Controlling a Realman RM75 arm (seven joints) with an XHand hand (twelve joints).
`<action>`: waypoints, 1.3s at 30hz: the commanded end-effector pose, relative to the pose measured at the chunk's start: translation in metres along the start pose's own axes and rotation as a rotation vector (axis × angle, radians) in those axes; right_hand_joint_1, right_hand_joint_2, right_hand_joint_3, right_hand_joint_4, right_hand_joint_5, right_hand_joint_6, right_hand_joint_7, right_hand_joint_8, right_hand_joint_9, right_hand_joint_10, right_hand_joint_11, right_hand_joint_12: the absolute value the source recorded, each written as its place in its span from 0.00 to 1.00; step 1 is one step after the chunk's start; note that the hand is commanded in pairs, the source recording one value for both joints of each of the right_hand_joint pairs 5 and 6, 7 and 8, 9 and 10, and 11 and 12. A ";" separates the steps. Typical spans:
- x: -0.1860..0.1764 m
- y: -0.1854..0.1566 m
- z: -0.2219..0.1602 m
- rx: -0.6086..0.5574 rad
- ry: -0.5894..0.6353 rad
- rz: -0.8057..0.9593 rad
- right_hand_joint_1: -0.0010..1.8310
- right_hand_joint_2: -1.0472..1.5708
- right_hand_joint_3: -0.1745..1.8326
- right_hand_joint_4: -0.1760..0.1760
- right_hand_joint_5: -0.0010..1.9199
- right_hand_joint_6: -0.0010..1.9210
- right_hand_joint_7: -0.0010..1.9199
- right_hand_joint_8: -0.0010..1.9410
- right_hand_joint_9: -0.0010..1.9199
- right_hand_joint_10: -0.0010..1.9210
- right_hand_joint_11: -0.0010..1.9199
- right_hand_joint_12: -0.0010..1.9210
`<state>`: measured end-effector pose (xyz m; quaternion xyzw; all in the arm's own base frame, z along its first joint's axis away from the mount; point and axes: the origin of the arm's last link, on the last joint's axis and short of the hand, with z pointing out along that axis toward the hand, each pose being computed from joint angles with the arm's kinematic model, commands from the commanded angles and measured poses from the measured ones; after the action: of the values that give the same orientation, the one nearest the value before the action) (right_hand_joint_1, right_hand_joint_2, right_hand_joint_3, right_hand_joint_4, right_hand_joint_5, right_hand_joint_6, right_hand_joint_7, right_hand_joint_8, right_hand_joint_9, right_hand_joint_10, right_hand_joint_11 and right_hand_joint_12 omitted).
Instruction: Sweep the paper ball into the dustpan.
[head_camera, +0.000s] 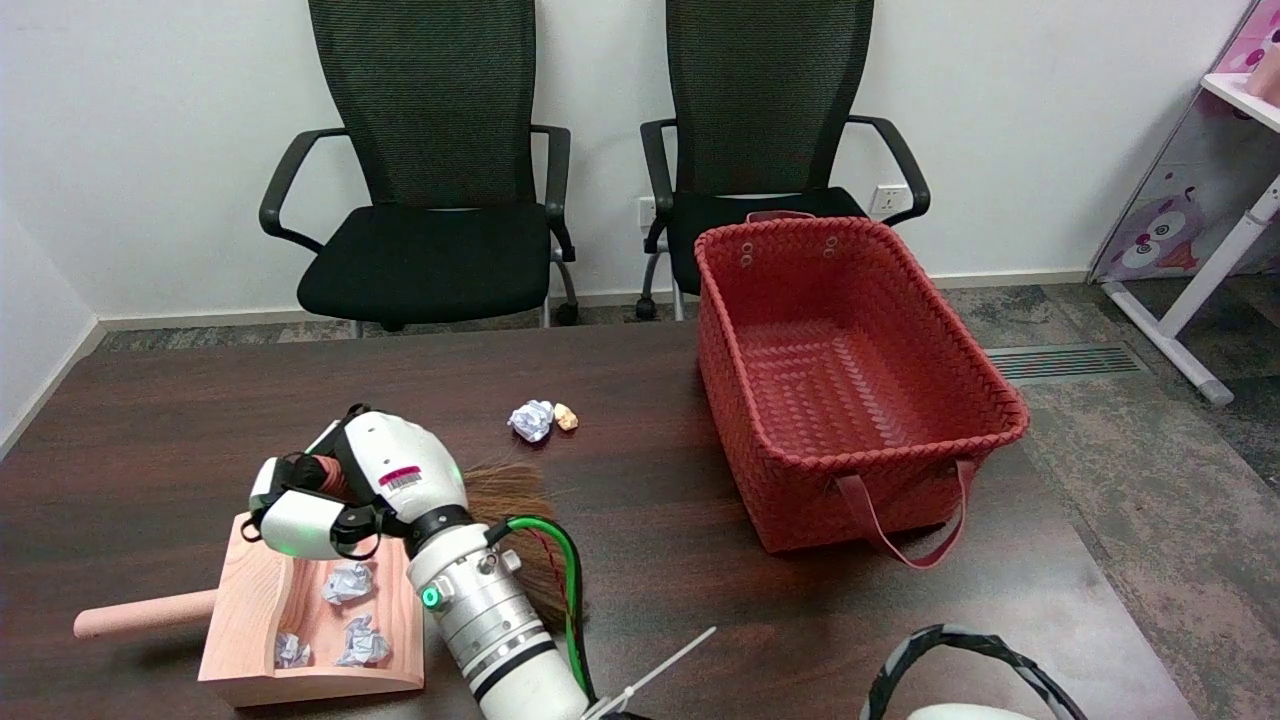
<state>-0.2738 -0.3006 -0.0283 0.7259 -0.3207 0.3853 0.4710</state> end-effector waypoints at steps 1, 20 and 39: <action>-0.013 0.008 0.018 -0.007 -0.005 0.292 0.28 0.80 0.78 0.57 1.00 1.00 1.00 0.99 1.00 1.00 1.00 1.00; 0.010 -0.018 0.039 0.105 -0.011 0.974 0.30 0.72 0.78 0.53 1.00 1.00 1.00 0.99 1.00 1.00 1.00 1.00; 0.050 -0.027 0.046 0.186 -0.060 1.162 0.32 0.65 0.71 0.52 1.00 1.00 1.00 0.99 1.00 1.00 1.00 1.00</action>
<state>-0.2404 -0.3303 -0.0284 0.5112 -0.6061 0.5808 0.1843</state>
